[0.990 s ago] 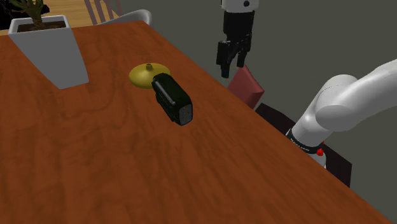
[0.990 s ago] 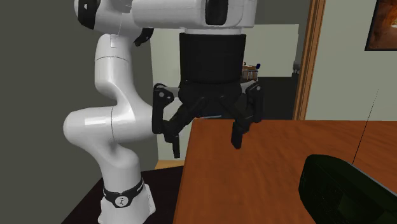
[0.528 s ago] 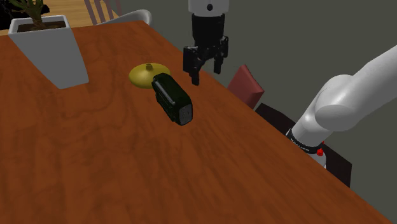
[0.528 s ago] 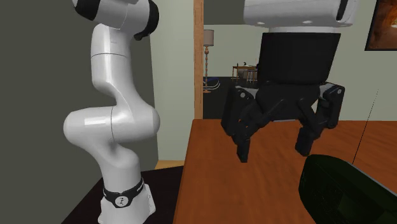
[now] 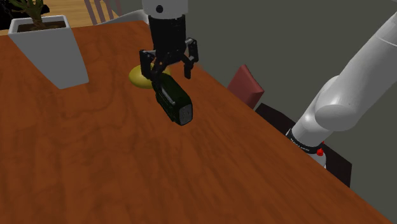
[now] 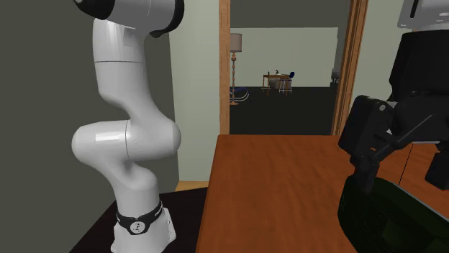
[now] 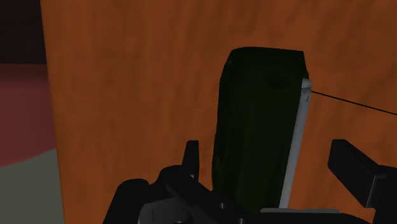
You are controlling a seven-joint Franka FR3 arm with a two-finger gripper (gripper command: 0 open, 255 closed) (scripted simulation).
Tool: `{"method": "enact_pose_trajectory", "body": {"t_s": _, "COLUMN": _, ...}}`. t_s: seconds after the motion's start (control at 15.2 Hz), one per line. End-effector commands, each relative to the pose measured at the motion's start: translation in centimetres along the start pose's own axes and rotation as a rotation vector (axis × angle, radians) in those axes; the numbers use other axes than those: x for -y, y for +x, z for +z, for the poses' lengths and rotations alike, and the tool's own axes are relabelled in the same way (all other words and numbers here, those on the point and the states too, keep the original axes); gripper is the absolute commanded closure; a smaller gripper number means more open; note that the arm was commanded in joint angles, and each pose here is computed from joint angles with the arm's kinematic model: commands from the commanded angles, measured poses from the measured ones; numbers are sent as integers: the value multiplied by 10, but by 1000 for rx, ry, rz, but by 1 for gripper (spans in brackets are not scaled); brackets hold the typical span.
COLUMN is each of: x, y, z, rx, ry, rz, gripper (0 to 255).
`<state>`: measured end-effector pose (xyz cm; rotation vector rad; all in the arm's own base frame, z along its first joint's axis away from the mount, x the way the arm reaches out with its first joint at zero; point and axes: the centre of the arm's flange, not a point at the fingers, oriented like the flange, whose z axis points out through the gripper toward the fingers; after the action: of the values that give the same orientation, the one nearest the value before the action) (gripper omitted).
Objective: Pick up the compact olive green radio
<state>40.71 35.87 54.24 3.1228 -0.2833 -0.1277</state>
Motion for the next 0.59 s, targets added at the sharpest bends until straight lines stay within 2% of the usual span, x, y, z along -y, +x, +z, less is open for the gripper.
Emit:
{"method": "enact_pose_trajectory", "body": {"t_s": 0.0, "x": 5, "y": 3, "z": 8, "rx": -3, "ry": 1, "rz": 7, "gripper": 0}}
{"method": "enact_pose_trajectory", "body": {"t_s": 0.46, "x": 6, "y": 5, "z": 37, "rx": -3, "ry": 1, "rz": 7, "gripper": 0}}
{"method": "enact_pose_trajectory", "body": {"t_s": 0.53, "x": 6, "y": 5, "z": 37, "rx": -3, "ry": 1, "rz": 7, "gripper": 255}}
